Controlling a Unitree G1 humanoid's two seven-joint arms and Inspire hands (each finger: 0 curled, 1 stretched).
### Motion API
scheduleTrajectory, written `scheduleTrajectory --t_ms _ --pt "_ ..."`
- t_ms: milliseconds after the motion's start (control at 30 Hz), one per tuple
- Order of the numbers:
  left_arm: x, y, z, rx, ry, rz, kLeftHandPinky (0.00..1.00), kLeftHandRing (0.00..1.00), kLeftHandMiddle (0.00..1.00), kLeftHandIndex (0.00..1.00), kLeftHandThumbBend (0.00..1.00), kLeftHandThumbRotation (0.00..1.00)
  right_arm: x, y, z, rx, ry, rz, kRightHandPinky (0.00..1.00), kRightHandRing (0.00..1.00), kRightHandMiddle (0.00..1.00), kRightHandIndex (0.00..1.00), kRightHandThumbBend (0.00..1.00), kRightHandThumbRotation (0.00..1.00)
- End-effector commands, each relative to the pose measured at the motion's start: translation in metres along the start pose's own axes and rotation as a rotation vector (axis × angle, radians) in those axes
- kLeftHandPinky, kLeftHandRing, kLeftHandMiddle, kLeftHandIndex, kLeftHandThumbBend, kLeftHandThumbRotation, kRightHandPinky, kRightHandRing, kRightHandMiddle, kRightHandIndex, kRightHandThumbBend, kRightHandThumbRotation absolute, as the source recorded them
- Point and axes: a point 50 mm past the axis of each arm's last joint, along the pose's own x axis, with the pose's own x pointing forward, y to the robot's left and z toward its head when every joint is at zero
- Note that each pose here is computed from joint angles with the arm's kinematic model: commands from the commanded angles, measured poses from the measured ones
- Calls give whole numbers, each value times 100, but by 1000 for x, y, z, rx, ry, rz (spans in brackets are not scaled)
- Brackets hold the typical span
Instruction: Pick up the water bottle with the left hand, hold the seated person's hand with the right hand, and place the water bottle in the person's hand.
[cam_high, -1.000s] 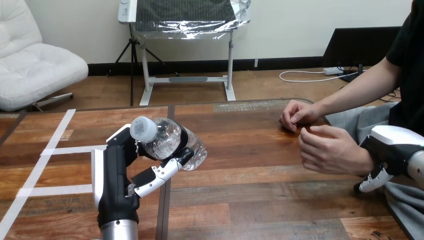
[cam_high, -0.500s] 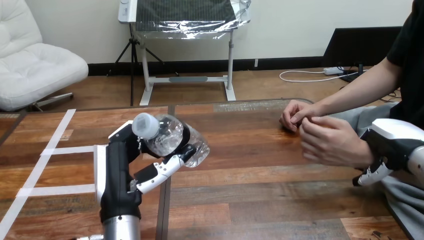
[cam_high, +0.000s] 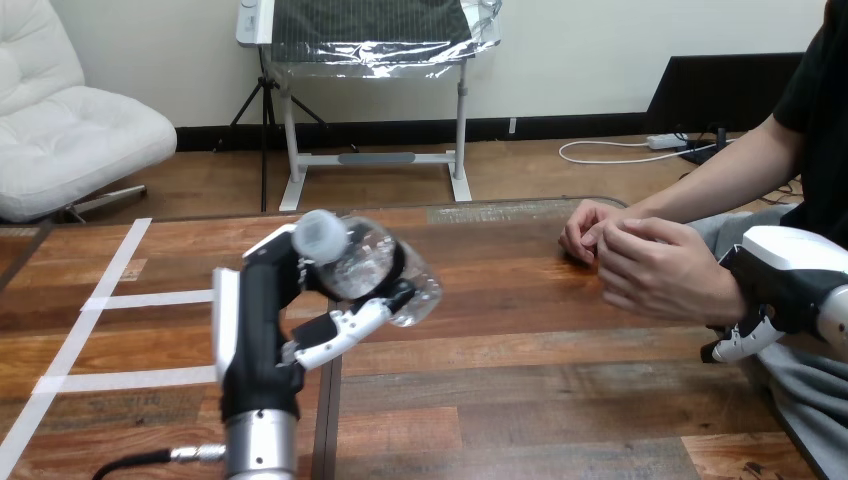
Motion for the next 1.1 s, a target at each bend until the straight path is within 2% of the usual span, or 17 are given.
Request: scheduleTrajectory --t_ms 0,233,533,633,700,967,1067 --pt "29 -15 40 -49 -185 -27 41 41 42 48 63 0 -6 -36 11 -18 -59 -134 21 29 39 43 72 0" --pt "35 -24 46 -57 -195 -61 40 41 42 48 63 0 -10 -41 13 -32 -45 -147 20 28 38 43 72 0" --pt "46 -37 55 -76 -206 -107 40 41 41 47 63 0 -17 -48 17 -35 -64 -179 16 25 35 42 73 0" --pt "57 -55 66 -110 -219 -174 40 40 41 47 62 0 -24 -52 25 -42 -96 -206 15 24 35 41 73 0" --pt "59 -61 69 -119 -223 -192 40 40 41 47 62 0 -25 -53 27 -43 -105 -212 15 24 35 41 73 0" --pt "63 -74 75 -138 -228 -230 38 39 41 47 62 0 -30 -54 32 -38 -119 -219 17 26 36 41 73 0" --pt "62 -88 81 -143 -236 -271 37 39 41 47 62 0 -34 -54 38 -39 -128 -234 17 26 35 41 74 0"
